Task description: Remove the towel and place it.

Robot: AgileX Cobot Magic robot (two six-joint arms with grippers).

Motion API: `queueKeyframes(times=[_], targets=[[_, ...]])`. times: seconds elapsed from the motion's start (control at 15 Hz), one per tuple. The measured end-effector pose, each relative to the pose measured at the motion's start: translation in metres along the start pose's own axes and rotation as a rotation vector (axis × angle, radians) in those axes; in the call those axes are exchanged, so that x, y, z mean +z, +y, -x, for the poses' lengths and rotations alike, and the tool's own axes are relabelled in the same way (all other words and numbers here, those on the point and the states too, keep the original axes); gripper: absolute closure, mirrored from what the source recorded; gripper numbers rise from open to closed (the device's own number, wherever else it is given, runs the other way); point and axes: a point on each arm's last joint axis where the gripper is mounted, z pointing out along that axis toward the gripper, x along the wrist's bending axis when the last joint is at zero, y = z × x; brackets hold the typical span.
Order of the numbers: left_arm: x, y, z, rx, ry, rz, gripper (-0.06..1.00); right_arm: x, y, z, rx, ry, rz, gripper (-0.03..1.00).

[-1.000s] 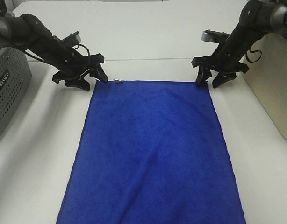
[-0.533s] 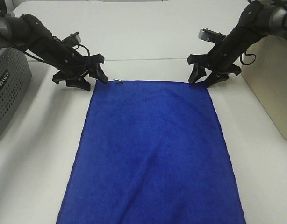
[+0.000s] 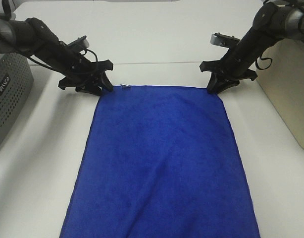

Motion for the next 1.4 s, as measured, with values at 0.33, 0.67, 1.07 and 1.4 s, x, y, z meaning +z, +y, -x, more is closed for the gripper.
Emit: queueKeyframes(times=[0.33, 0.67, 1.07, 1.4], targets=[[0.009, -0.001, 0.010, -0.015, -0.020, 0.031, 0.55, 0.001, 0.000, 0.000, 0.001, 0.000, -0.002, 0.71], [0.015, -0.002, 0.009, -0.038, -0.030, 0.044, 0.70, 0.001, 0.000, 0.000, 0.001, 0.001, -0.003, 0.85], [0.017, -0.003, 0.008, -0.041, -0.028, 0.040, 0.94, 0.001, 0.000, 0.000, 0.003, 0.004, -0.002, 0.95], [0.013, 0.000, 0.009, 0.013, 0.009, 0.058, 0.94, 0.002, 0.007, 0.001, -0.014, 0.002, 0.054, 0.95]])
